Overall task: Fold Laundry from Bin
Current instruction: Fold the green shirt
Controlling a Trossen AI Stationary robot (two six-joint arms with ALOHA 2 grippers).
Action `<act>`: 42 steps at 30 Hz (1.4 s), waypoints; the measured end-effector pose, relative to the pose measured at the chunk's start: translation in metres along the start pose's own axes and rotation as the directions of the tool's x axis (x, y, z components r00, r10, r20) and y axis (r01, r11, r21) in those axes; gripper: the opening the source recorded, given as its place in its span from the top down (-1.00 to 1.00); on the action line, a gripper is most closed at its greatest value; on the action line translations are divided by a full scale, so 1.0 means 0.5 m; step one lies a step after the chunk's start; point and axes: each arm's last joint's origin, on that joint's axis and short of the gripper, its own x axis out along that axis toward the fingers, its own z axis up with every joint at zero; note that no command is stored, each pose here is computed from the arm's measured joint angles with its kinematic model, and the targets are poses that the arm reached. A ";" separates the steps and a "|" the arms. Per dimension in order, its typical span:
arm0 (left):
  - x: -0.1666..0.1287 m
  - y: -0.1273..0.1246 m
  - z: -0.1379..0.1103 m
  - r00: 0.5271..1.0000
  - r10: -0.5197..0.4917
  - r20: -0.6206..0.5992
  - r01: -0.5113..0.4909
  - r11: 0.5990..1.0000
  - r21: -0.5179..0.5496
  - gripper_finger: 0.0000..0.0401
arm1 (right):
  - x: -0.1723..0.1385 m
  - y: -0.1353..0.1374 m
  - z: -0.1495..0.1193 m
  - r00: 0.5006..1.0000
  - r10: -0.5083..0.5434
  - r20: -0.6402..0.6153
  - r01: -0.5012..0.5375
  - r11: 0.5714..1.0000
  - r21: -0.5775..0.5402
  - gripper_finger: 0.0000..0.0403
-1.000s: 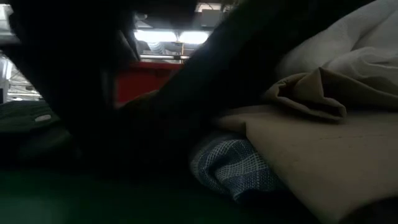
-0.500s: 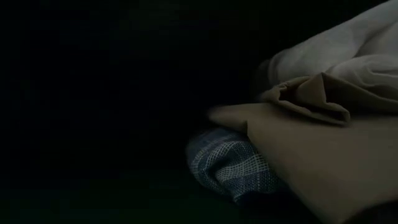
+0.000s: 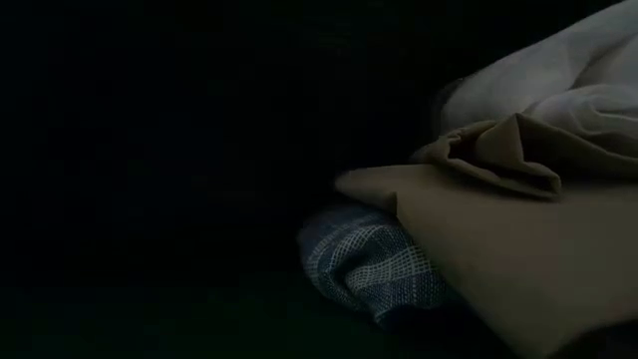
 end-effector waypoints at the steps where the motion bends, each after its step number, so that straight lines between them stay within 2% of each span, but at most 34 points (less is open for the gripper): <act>1: 0.008 -0.008 0.003 1.000 -0.029 0.005 0.029 1.000 -0.004 1.00 | 0.006 0.008 -0.004 1.000 0.006 -0.012 -0.006 1.000 0.003 0.93; 7: 0.046 -0.054 0.015 0.986 -0.161 0.053 0.162 0.987 -0.009 1.00 | 0.035 0.058 -0.028 0.997 0.024 -0.067 -0.019 0.997 0.079 0.93; 11: 0.066 -0.081 0.011 0.977 -0.200 0.075 0.200 0.980 0.004 1.00 | 0.053 0.085 -0.043 0.995 0.037 -0.088 -0.022 0.986 0.163 0.93; 18: 0.112 -0.110 -0.002 0.982 -0.181 0.061 0.180 0.983 0.020 0.88 | 0.071 0.118 -0.058 0.991 0.069 -0.117 -0.033 0.959 0.282 0.93; 24: 0.130 -0.110 -0.002 0.983 -0.178 0.041 0.181 0.979 -0.094 0.68 | 0.080 0.126 -0.058 0.985 0.127 -0.118 -0.084 0.946 0.313 0.93; 27: 0.131 -0.109 -0.001 0.983 -0.178 0.041 0.182 0.978 -0.105 0.56 | 0.082 0.126 -0.058 0.982 0.136 -0.130 -0.084 0.937 0.340 0.91; 30: 0.133 -0.104 0.000 0.985 -0.168 0.032 0.170 0.979 -0.109 0.47 | 0.083 0.127 -0.059 0.981 0.140 -0.133 -0.084 0.929 0.359 0.81; 33: 0.135 -0.097 0.004 0.986 -0.164 0.019 0.165 0.979 -0.117 0.42 | 0.083 0.127 -0.059 0.980 0.145 -0.138 -0.086 0.928 0.362 0.63; 38: 0.124 -0.080 0.000 0.990 -0.137 -0.031 0.134 0.987 -0.092 0.41 | 0.082 0.128 -0.060 0.975 0.169 -0.146 -0.102 0.918 0.383 0.34; 42: 0.095 -0.063 -0.013 0.995 -0.076 -0.068 0.070 0.994 -0.080 0.43 | 0.081 0.132 -0.061 0.959 0.229 -0.166 -0.138 0.892 0.431 0.24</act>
